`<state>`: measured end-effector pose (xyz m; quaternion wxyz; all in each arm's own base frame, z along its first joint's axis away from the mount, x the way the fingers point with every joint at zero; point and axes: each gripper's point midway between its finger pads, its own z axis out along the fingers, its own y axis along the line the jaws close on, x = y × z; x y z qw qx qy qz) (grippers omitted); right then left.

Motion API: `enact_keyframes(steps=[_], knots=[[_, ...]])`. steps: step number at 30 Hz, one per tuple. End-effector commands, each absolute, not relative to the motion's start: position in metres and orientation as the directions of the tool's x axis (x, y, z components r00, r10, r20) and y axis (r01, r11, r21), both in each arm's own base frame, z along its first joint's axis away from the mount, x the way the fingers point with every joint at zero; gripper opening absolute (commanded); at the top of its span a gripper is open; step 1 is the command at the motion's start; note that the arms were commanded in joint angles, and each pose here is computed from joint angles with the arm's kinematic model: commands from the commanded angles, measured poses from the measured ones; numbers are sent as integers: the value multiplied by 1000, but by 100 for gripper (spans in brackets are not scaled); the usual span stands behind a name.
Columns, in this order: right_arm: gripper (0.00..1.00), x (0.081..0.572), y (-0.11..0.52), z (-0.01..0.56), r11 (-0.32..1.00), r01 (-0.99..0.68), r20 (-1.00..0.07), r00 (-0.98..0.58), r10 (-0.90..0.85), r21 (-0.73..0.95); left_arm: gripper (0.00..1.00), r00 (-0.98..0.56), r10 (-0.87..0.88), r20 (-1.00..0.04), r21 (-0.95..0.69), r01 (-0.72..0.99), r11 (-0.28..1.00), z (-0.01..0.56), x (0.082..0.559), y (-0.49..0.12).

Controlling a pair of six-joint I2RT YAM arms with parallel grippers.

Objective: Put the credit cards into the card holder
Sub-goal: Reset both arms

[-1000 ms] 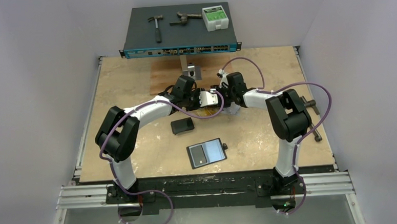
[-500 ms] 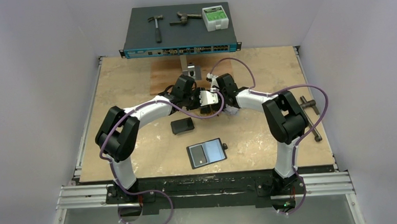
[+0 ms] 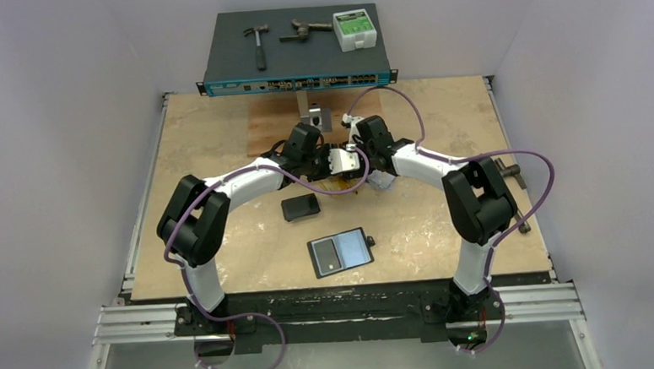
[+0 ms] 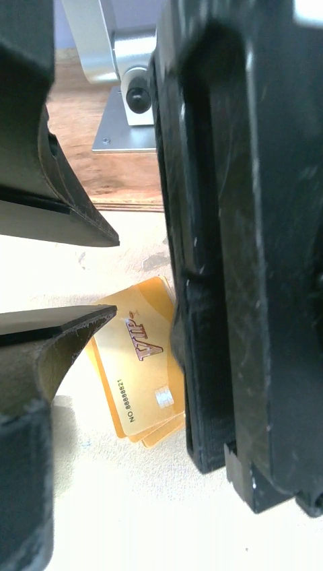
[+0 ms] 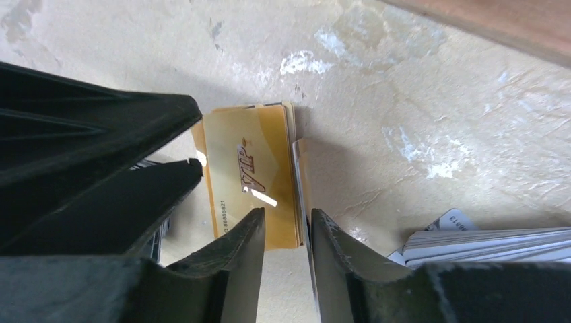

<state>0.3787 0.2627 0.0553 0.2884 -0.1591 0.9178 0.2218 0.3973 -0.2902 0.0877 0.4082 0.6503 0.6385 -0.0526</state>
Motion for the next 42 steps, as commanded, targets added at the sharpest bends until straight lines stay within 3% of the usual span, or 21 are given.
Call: enact_keyframes(steps=[1, 6, 14, 17, 26, 39, 41, 42], knots=[[26, 395, 261, 90, 857, -432, -667, -730, -148, 281, 37, 181, 760, -624, 466, 867, 176, 100, 400, -294], [14, 393, 259, 81, 862, -427, -652, -741, -160, 274, 37, 178, 760, -625, 464, 867, 179, 100, 398, -293], [12, 395, 247, 68, 886, -413, -632, -749, -198, 211, 36, 173, 758, -629, 459, 870, 182, 98, 397, -293], [0, 396, 247, 73, 889, -409, -647, -739, -189, 207, 36, 169, 755, -634, 455, 871, 187, 99, 397, -294], [0, 390, 245, 119, 881, -403, -710, -694, -117, 249, 37, 142, 709, -691, 412, 883, 225, 115, 391, -301], [0, 344, 258, 128, 744, -524, -725, -684, -78, 414, 49, -201, 408, -891, -9, 905, 424, 170, 367, -296], [0, 338, 261, 129, 718, -544, -730, -680, -74, 434, 64, -247, 351, -903, -95, 913, 397, 176, 357, -293], [0, 334, 263, 130, 702, -554, -728, -681, -74, 448, 65, -269, 325, -907, -135, 915, 380, 179, 353, -291]])
